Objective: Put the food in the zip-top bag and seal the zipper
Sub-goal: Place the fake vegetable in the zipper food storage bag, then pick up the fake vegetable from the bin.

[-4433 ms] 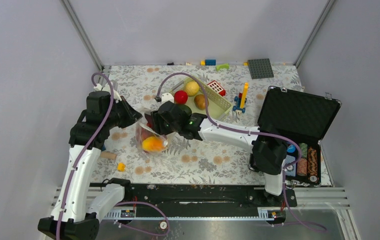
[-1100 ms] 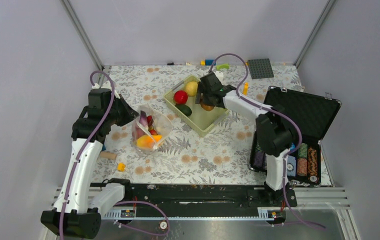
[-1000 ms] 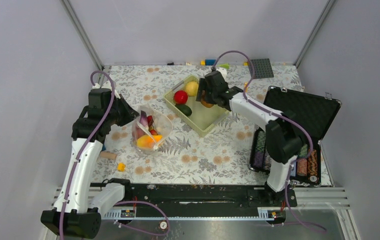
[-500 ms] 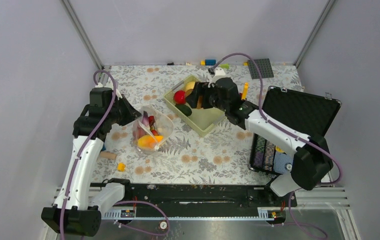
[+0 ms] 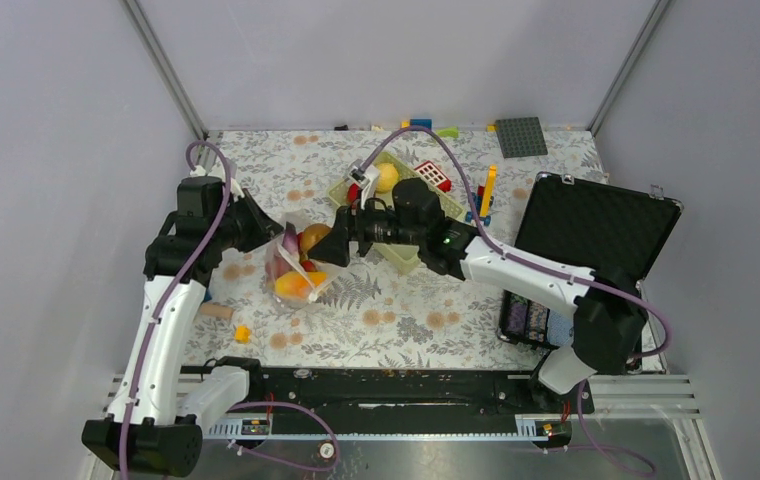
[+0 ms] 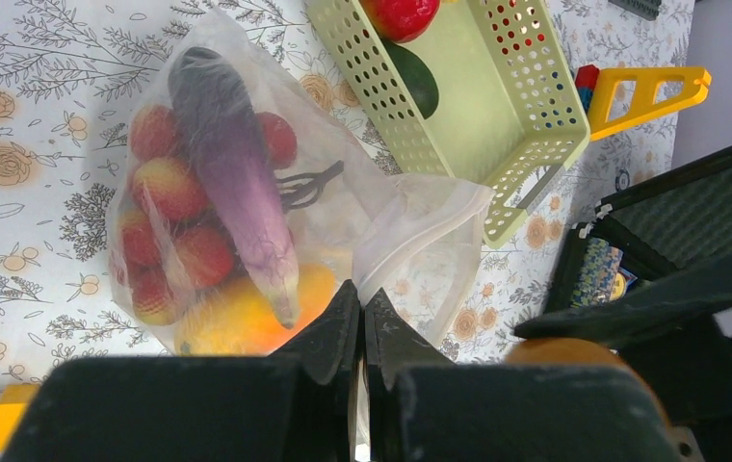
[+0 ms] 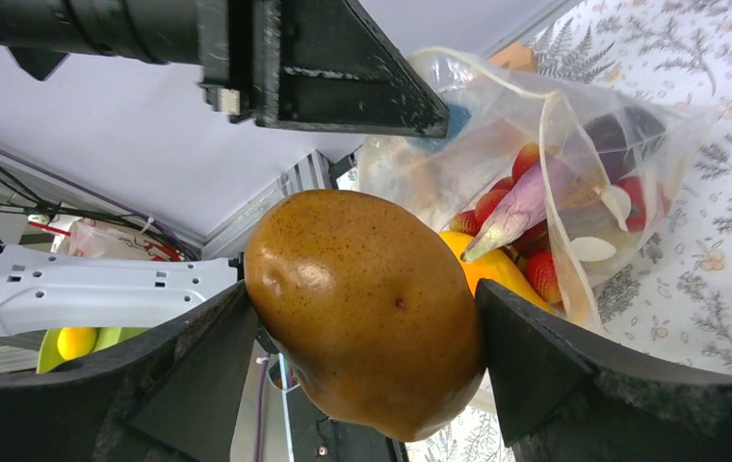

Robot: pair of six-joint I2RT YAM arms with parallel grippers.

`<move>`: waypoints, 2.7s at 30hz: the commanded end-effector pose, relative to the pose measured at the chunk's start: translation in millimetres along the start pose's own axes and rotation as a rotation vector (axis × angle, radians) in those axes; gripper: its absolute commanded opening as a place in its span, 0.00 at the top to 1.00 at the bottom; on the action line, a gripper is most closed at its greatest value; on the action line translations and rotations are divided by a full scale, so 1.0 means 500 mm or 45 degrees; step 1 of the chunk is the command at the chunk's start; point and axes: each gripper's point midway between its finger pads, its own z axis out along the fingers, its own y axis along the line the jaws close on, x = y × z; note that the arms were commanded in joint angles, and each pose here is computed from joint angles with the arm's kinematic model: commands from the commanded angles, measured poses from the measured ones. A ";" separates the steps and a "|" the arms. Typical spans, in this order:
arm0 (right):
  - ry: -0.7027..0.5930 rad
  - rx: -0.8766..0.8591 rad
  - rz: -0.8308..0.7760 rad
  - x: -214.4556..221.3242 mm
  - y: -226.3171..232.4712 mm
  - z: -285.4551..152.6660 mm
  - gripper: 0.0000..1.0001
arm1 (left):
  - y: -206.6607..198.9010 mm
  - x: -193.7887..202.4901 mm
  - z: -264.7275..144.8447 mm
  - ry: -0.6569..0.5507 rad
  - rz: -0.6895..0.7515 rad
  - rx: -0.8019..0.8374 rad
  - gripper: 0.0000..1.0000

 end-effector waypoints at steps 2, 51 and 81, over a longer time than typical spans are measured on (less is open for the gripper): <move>-0.032 -0.096 0.037 -0.018 0.042 0.032 0.50 | -0.030 -0.021 -0.021 -0.080 0.046 0.101 1.00; -0.082 0.340 -0.112 -0.054 -0.001 -0.007 0.00 | -0.019 -0.033 -0.037 -0.156 0.052 0.070 1.00; -0.423 1.198 0.498 -0.113 -0.628 0.006 0.00 | -0.013 -0.033 -0.037 -0.154 0.051 0.056 1.00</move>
